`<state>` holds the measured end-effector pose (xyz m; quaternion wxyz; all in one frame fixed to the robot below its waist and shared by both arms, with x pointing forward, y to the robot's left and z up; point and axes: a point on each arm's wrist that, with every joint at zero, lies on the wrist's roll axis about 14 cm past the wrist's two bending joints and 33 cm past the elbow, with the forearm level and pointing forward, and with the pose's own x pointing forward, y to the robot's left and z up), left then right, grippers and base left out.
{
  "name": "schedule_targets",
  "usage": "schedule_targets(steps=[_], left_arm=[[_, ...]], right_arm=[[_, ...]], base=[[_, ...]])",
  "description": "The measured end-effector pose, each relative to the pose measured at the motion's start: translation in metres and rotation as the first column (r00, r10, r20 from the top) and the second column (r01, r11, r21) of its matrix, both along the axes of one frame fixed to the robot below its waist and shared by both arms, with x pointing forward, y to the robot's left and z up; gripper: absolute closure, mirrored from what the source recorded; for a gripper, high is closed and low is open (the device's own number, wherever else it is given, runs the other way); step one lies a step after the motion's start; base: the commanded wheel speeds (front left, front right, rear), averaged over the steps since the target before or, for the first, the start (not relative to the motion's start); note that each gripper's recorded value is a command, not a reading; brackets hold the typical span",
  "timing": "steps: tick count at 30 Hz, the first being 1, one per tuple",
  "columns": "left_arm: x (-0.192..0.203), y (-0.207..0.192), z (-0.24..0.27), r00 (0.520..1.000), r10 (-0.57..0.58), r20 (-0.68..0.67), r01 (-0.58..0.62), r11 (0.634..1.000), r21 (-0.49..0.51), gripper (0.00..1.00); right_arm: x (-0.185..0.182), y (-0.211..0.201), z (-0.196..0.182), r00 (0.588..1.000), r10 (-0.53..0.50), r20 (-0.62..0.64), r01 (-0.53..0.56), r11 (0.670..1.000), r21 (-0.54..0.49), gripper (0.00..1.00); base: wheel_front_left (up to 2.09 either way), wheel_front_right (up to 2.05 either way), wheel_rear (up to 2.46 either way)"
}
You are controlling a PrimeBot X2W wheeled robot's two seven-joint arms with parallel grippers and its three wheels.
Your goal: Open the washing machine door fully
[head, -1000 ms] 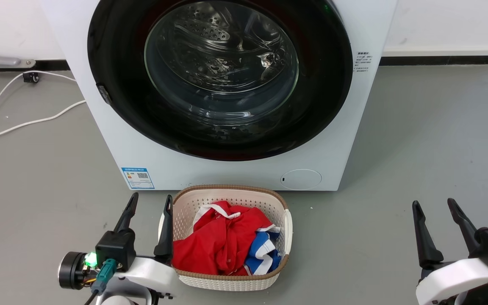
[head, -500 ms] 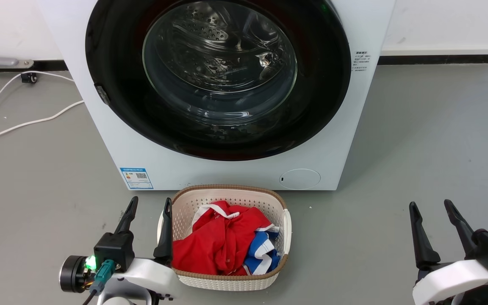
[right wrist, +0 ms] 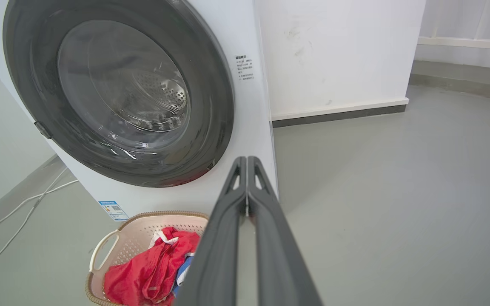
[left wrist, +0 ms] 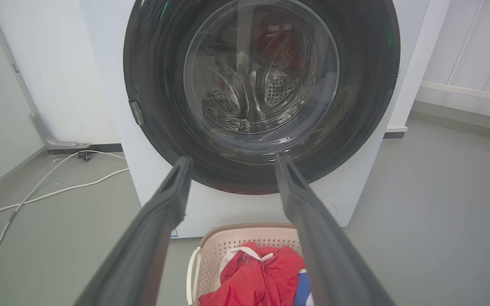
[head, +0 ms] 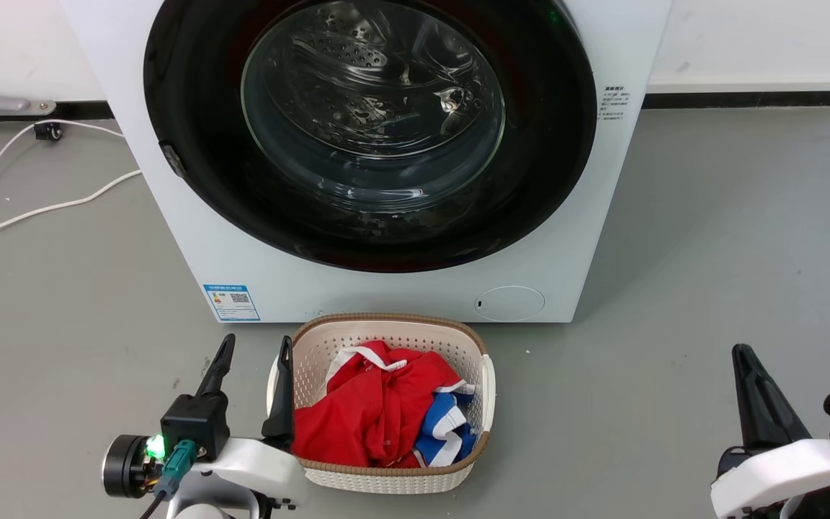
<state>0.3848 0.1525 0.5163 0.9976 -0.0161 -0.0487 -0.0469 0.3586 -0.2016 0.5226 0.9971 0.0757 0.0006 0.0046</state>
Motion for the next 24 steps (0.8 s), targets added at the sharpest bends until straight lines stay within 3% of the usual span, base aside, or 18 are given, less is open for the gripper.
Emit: schedule_targets(steps=[3, 5, 6, 8, 9, 10, 12, 16, 19, 22, 24], left_arm=[[0.0, 0.0, 0.0, 1.0, 0.0, 0.0, 0.0, 1.0, -0.005, 0.0], [0.001, -0.001, 0.001, 1.0, -0.002, 0.004, 0.002, 1.0, -0.005, 0.0], [0.001, -0.001, 0.001, 1.0, -0.001, 0.003, 0.001, 1.0, -0.006, 0.0], [0.002, -0.001, 0.001, 1.0, -0.002, 0.002, 0.002, 1.0, -0.007, 0.0], [0.002, -0.001, 0.001, 1.0, -0.001, 0.002, 0.001, 1.0, -0.008, 0.0], [0.002, -0.002, 0.001, 1.0, -0.003, 0.003, 0.003, 1.0, -0.008, 0.0], [0.003, -0.002, 0.001, 1.0, -0.003, 0.002, 0.003, 1.0, -0.011, 0.0], [0.005, -0.003, 0.001, 1.0, -0.003, 0.0, 0.003, 1.0, -0.015, 0.0], [0.008, -0.003, 0.0, 1.0, -0.003, -0.003, 0.003, 1.0, -0.016, 0.0], [0.011, -0.003, -0.003, 1.0, -0.001, -0.008, 0.001, 1.0, -0.017, 0.0], [0.013, -0.004, -0.006, 1.0, -0.004, -0.016, 0.004, 1.0, -0.017, 0.0]], right_arm=[[0.002, -0.004, 0.002, 1.0, -0.013, 0.002, 0.013, 0.998, 0.064, 1.0], [0.003, -0.009, 0.003, 1.0, -0.026, 0.007, 0.025, 0.984, 0.178, 1.0], [0.004, -0.012, 0.001, 0.999, -0.035, 0.0, 0.034, 0.97, 0.241, 1.0], [0.005, -0.017, -0.003, 0.999, -0.05, -0.009, 0.049, 0.901, 0.431, 1.0], [0.006, -0.019, -0.006, 0.998, -0.053, -0.016, 0.053, 0.861, 0.505, 1.0], [0.007, -0.02, -0.009, 0.998, -0.055, -0.023, 0.058, 0.801, 0.596, 1.0], [0.01, -0.023, -0.014, 0.998, -0.061, -0.031, 0.064, 0.653, 0.755, 1.0], [0.017, -0.031, -0.023, 0.995, -0.085, -0.046, 0.076, 0.403, 0.912, 1.0], [0.026, -0.037, -0.024, 0.994, -0.103, -0.04, 0.064, 0.237, 0.969, 1.0], [0.038, -0.043, -0.026, 0.994, -0.107, -0.038, 0.049, 0.103, 0.993, 1.0], [0.048, -0.047, -0.025, 0.995, -0.097, -0.037, 0.043, 0.063, 0.997, 1.0]], base=[[0.0, 0.0, 0.0], [0.0, 0.0, 0.0], [0.0, 0.0, 0.0], [0.0, 0.0, 0.0], [0.0, 0.0, 0.0], [0.0, 0.0, 0.0], [0.0, 0.0, 0.0], [0.0, 0.0, 0.0], [0.0, 0.0, 0.0], [0.0, 0.0, 0.0], [0.0, 0.0, 0.0]])
